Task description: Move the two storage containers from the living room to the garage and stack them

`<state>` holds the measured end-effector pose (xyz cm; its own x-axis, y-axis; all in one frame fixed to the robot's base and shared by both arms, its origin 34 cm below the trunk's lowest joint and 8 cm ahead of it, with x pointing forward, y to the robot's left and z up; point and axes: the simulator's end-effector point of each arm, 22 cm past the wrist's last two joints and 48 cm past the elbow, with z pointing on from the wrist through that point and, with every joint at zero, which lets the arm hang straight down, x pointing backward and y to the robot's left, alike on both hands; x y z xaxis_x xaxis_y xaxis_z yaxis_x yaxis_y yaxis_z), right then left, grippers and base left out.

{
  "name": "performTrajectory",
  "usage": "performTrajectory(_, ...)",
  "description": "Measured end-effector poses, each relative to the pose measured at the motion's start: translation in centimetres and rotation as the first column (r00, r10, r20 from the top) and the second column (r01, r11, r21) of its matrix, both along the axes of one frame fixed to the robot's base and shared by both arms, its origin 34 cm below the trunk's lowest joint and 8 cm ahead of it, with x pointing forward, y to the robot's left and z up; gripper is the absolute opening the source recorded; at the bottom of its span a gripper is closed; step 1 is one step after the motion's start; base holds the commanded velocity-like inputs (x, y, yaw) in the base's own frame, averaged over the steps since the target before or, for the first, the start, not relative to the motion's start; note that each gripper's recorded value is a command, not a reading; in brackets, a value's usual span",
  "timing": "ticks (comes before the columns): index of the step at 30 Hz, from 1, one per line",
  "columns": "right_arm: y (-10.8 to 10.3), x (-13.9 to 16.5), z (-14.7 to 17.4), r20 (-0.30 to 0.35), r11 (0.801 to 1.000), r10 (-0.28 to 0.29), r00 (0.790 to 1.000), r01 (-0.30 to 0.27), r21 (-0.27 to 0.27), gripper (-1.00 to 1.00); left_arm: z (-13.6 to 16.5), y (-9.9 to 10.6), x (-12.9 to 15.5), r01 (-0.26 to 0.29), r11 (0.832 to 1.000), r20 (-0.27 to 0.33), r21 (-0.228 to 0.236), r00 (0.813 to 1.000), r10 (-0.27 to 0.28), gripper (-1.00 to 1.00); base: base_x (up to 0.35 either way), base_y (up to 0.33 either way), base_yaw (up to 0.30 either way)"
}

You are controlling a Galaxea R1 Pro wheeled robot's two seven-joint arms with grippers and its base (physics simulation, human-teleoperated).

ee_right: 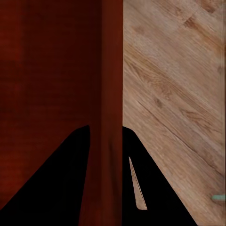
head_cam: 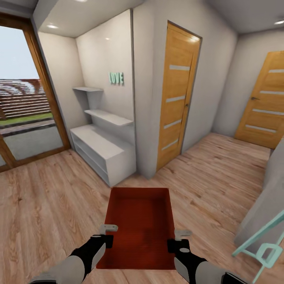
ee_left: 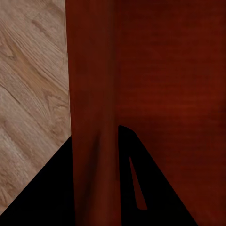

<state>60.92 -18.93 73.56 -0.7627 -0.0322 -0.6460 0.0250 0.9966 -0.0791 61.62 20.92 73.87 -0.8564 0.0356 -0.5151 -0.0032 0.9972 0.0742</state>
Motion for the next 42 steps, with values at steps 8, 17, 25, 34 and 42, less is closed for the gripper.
performTrajectory(8, 0.0, -0.01, -0.01, -0.001, 1.0, 0.001, 1.0, -0.001, 0.0, -1.0, -0.02, 0.0, -0.02, 0.0, 1.0, -0.001, 0.0, 1.0, 0.0, -1.0, 0.322, 0.0, -0.241)
performTrajectory(17, 0.0, 0.0, 0.0, 0.0, 1.0, 0.0, 1.0, 0.0, 0.0, -1.0, -0.01, 0.0, -0.02, 0.0, 1.0, -0.001, 0.0, 1.0, 0.0, -1.0, 0.322, 0.0, -0.247)
performTrajectory(25, 0.0, 0.0, 0.0, 0.0, 1.0, 0.0, 1.0, 0.0, 0.0, -1.0, -0.01, 0.0, -0.01, 0.0, 1.0, 0.0, 0.0, 1.0, 0.0, -1.0, 0.322, 0.0, -0.247)
performTrajectory(34, -0.01, -0.01, -0.01, 0.0, 1.0, 0.0, 1.0, 0.0, 0.0, -1.0, -0.01, -0.01, -0.02, 0.0, 1.0, -0.001, 0.0, 1.0, 0.0, -1.0, 0.322, 0.0, -0.247)
performTrajectory(42, -0.05, -0.03, -0.04, -0.002, 1.0, 0.0, 1.0, 0.0, 0.0, -1.0, -0.04, -0.05, -0.06, 0.0, 1.0, -0.002, 0.0, 1.0, 0.0, -1.0, 0.322, 0.0, -0.247)
